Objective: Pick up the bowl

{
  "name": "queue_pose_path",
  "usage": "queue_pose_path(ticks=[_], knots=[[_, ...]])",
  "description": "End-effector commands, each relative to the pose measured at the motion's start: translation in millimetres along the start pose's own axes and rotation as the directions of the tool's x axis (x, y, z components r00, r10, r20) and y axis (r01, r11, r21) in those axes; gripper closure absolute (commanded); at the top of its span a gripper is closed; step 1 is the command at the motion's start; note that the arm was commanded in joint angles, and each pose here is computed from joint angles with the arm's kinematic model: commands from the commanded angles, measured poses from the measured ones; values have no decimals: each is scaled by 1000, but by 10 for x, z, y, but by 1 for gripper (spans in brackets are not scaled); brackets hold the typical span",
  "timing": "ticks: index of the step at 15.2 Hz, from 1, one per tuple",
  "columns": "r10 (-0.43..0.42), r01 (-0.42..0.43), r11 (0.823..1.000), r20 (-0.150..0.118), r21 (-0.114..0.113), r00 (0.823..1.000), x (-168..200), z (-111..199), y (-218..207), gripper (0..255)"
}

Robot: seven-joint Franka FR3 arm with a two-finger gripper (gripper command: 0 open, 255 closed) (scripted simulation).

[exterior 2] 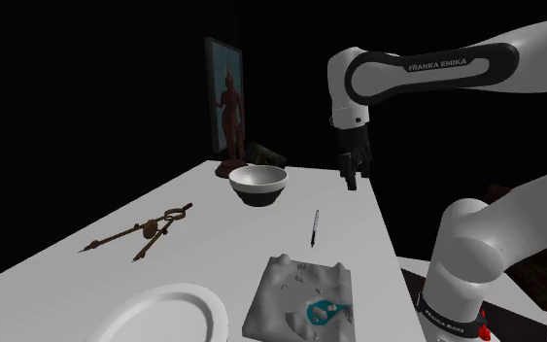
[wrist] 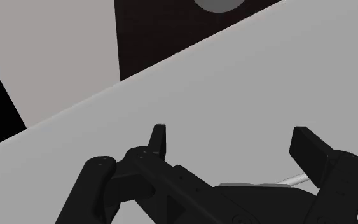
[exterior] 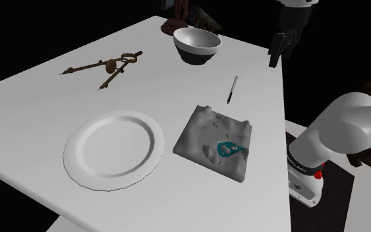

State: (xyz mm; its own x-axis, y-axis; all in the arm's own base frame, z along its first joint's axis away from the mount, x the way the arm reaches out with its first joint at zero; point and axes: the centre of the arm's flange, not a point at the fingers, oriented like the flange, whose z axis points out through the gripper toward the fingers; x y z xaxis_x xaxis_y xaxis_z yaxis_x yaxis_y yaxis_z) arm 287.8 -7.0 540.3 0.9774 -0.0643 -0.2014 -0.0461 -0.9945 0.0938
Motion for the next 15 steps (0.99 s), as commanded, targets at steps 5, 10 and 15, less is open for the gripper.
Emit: queue_pose_path(ticks=[5,10,15], knots=[[-22,22,1000,-21,-16,1000,406,-134,-286,0],[-51,49,998,-46,-36,998,900,-307,-658,0],[-80,76,996,-70,-56,994,1378,-485,-1048,0]])
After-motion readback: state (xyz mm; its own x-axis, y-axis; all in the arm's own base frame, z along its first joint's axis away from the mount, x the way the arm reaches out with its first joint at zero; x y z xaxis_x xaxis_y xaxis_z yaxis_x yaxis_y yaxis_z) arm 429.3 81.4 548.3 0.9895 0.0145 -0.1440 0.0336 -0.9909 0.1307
